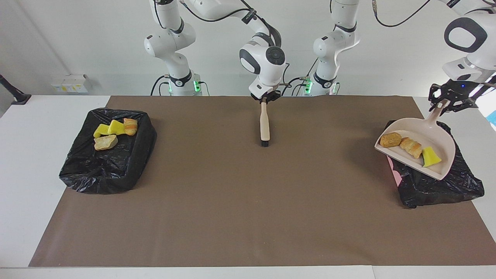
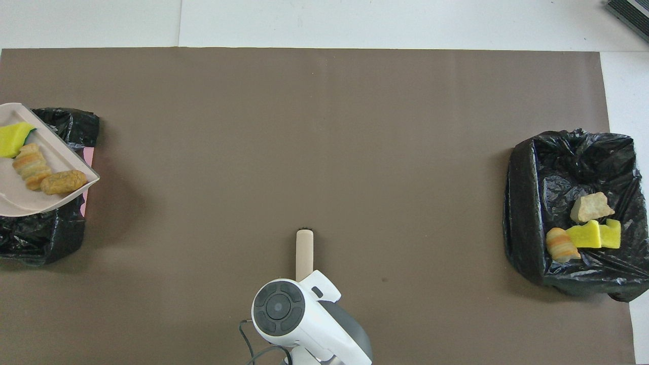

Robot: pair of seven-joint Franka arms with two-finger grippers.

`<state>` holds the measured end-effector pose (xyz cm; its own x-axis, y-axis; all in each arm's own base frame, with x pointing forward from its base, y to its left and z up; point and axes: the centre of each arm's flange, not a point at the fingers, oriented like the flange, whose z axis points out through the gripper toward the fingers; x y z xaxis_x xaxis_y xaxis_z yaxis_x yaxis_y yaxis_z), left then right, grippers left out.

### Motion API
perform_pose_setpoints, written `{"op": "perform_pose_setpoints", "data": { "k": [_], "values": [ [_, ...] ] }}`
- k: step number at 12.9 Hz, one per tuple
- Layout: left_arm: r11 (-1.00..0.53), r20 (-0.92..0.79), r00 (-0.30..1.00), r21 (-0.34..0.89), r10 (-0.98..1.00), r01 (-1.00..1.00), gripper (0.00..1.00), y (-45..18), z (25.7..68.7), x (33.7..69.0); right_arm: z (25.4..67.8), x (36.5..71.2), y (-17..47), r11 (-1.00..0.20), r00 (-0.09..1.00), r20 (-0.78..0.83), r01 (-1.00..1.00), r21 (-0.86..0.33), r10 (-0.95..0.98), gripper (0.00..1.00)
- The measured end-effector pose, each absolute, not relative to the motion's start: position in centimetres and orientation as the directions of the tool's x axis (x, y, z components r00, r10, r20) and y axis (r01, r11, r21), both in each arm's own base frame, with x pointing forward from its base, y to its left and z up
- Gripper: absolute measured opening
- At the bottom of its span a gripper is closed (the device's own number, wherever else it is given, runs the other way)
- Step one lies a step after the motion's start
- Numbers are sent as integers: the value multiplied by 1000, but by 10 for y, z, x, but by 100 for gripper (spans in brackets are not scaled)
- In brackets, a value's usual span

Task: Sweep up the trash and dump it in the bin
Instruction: 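Tip the dustpan into the bag with the left gripper, then set down the brush and withdraw the right gripper toward its bag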

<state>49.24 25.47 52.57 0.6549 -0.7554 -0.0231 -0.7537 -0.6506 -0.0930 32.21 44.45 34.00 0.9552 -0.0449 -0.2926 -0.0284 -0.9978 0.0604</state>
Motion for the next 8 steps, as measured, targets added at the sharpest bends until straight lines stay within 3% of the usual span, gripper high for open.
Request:
{"op": "perform_pose_setpoints", "data": {
  "k": [4, 5, 8],
  "values": [
    [-501, -165, 532, -197, -830, -843, 33, 322, 540, 522, 366, 345, 431, -994, 943, -321, -57, 90, -83, 93],
    [-454, -231, 494, -209, -838, -866, 33, 330, 541, 529, 378, 354, 426, -993, 941, -324, -69, 91, -95, 100],
    [-330, -436, 379, -186, -816, -925, 33, 329, 543, 538, 414, 377, 404, -994, 940, -328, -70, 79, -92, 100]
  ]
}}
